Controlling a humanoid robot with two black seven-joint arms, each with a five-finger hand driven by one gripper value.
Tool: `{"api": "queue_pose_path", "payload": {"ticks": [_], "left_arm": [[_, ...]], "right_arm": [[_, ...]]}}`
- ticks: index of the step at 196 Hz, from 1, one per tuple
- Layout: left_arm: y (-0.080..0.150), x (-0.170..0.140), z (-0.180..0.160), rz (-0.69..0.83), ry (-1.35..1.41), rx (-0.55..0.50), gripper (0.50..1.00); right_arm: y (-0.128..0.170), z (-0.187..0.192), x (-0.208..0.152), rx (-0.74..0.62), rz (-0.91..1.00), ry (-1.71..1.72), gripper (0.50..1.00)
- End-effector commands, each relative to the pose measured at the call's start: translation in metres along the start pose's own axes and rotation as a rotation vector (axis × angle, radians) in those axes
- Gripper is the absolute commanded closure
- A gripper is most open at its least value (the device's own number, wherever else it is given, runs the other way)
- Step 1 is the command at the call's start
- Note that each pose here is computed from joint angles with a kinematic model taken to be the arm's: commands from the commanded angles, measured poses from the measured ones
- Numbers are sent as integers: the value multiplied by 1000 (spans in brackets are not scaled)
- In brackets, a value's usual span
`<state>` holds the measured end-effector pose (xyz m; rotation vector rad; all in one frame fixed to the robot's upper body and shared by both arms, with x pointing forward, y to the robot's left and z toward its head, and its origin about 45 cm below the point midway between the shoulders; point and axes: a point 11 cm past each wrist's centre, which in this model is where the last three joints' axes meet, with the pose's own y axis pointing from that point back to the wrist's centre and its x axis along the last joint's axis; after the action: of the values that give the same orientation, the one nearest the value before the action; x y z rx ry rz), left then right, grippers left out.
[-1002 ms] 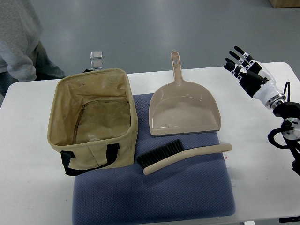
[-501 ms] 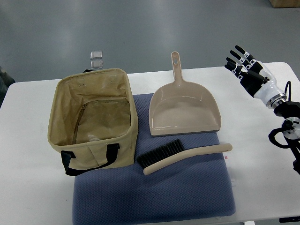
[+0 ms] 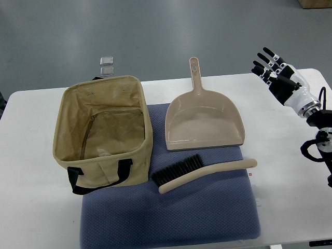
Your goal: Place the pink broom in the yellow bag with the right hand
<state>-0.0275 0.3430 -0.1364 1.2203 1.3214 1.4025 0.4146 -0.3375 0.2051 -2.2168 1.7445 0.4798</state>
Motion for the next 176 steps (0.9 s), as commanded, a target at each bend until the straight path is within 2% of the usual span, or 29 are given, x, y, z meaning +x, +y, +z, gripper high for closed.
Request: {"api": "queue_pose_path", "payload": {"ticks": [1, 176], "left_arm": [[0, 0, 0, 0, 0, 0, 500], [0, 0, 0, 0, 0, 0, 500]], "right_arm": [[-2, -3, -1, 4, -5, 4, 570], [-9, -11, -8, 9, -29, 32, 570]]}}
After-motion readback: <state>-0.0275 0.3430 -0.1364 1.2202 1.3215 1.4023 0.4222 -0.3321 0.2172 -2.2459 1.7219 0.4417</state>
